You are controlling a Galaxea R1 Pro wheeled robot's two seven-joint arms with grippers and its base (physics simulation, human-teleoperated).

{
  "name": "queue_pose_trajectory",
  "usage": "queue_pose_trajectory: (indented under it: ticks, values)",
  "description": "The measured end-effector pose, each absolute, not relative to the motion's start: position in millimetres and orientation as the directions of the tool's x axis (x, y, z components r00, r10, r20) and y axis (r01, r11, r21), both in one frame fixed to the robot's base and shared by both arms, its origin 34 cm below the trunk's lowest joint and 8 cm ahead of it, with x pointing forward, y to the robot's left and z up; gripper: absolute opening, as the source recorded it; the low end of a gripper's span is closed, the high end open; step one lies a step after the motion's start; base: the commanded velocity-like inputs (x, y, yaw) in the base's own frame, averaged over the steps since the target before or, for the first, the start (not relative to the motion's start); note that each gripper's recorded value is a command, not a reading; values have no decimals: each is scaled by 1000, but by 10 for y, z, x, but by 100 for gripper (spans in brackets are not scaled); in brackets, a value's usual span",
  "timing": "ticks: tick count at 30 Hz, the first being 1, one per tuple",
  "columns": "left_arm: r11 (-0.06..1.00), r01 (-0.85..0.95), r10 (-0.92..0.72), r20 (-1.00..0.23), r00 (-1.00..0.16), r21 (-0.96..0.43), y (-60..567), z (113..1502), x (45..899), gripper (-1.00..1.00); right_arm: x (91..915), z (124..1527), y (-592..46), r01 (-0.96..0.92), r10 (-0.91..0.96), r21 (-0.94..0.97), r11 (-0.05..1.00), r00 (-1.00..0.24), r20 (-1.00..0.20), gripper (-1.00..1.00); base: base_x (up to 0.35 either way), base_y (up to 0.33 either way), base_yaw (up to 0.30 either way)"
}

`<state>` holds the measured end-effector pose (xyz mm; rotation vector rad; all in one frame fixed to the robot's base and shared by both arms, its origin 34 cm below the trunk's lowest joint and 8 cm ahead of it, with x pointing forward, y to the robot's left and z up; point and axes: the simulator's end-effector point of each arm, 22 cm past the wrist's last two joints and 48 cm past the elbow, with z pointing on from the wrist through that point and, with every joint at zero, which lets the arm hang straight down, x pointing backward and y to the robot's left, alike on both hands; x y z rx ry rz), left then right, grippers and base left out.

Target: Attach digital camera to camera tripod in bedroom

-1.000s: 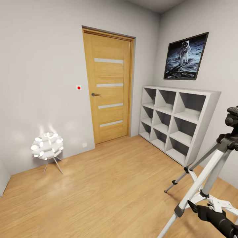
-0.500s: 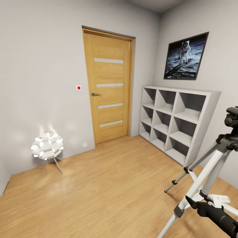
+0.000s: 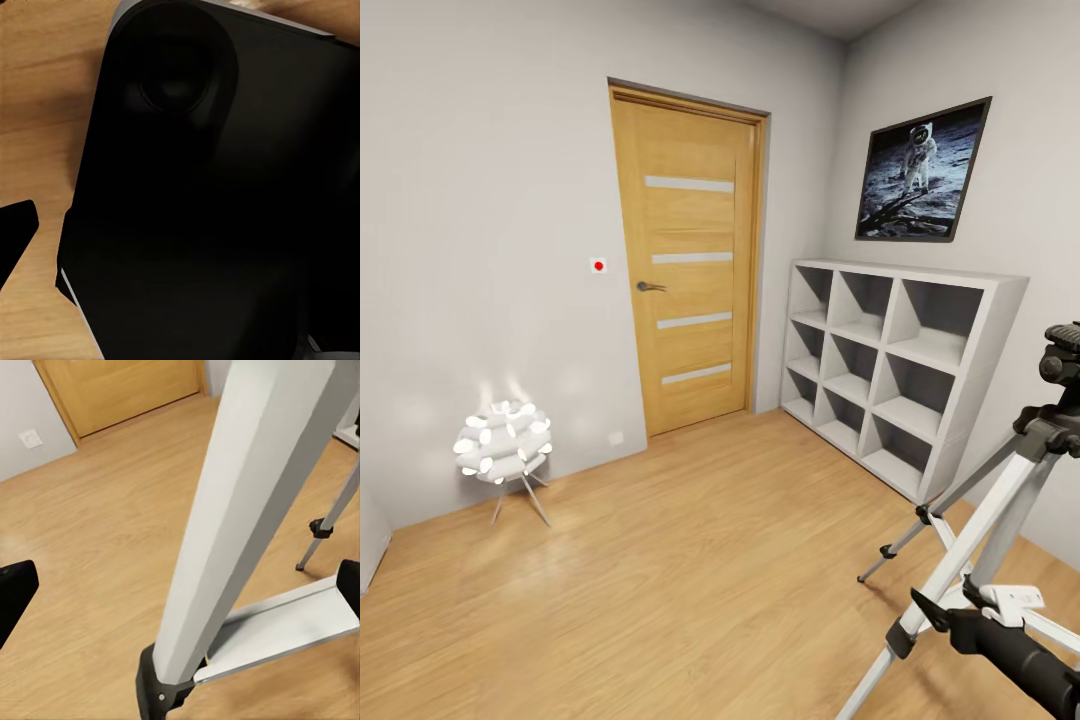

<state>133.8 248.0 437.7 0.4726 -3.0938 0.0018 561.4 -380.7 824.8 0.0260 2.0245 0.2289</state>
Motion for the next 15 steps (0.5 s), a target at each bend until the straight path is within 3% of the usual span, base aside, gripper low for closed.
queue_pose_trajectory:
  ticks: [8, 15]
  values:
    - [954, -299, -299, 12, -954, 1, 2482, 4376, 1340, 100, 5694, 8420, -3804, -109, 66, 112, 988, -359, -931, 100, 0, 0, 0]
    - [954, -299, -299, 11, -954, 1, 2481, 4376, 1341, 100, 5700, 8432, -3811, -106, 63, 106, 989, -351, -934, 100, 0, 0, 0]
